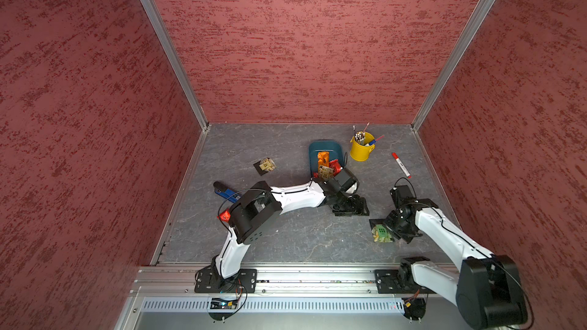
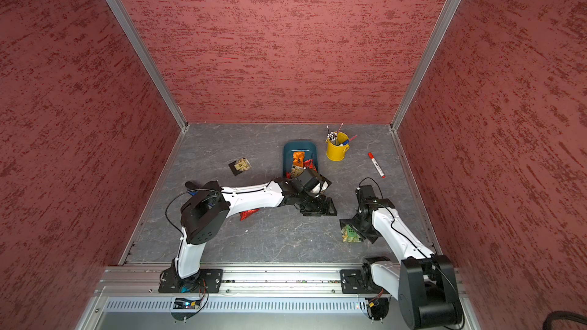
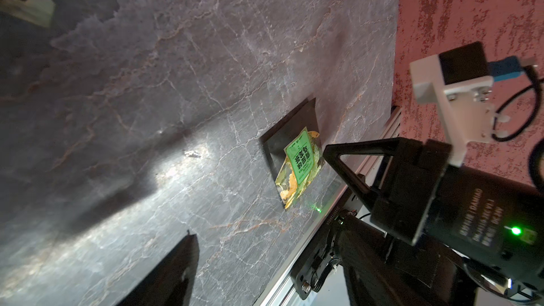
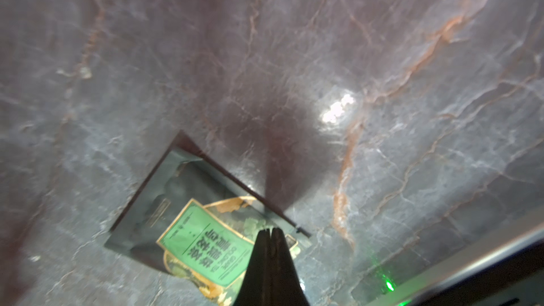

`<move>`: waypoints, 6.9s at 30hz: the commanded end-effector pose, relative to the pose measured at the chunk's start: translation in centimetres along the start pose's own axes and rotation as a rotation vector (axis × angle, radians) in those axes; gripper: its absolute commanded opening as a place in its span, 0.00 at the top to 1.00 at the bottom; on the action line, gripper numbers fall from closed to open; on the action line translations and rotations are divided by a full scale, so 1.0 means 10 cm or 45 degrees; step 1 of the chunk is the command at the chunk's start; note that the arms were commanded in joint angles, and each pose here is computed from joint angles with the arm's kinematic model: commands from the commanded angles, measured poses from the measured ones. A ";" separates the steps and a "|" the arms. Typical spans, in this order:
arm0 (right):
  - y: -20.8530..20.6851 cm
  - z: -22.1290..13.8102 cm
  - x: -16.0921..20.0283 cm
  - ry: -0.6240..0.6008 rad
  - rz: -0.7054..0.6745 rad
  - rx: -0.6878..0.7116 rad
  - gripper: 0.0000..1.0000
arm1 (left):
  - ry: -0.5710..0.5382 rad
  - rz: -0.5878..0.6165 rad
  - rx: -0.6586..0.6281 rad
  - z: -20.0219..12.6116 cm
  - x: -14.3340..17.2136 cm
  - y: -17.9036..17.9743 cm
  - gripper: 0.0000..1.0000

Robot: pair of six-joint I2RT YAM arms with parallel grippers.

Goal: Put the tea bags into the storage box
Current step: Pick up the tea bag from the center of the board, then place the tea bag in the storage box, then pick up the tea bag from the center of the board, then place the tea bag in the storage box.

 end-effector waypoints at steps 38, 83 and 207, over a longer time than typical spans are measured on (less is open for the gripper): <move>0.26 0.20 -0.05 0.116 -0.045 -0.104 1.00 | 0.014 -0.085 -0.100 0.63 -0.03 0.16 0.29; 0.31 -0.73 -0.19 -0.173 -0.114 -0.358 1.00 | -0.039 -0.056 0.033 0.52 -0.13 -0.10 0.98; 1.71 -1.48 -0.03 -0.013 -0.426 -1.178 1.00 | -0.519 -0.420 -0.478 -2.50 0.39 1.51 0.23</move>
Point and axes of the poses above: each gripper's point midway between its finger pads, its own z axis out along the fingers, its own y axis along the line the jaws close on, x = y × z, the point moved 8 cm from there along -z, back along the fingers, and after that the axes turned 6 degrees about z, right-handed, at the moved point
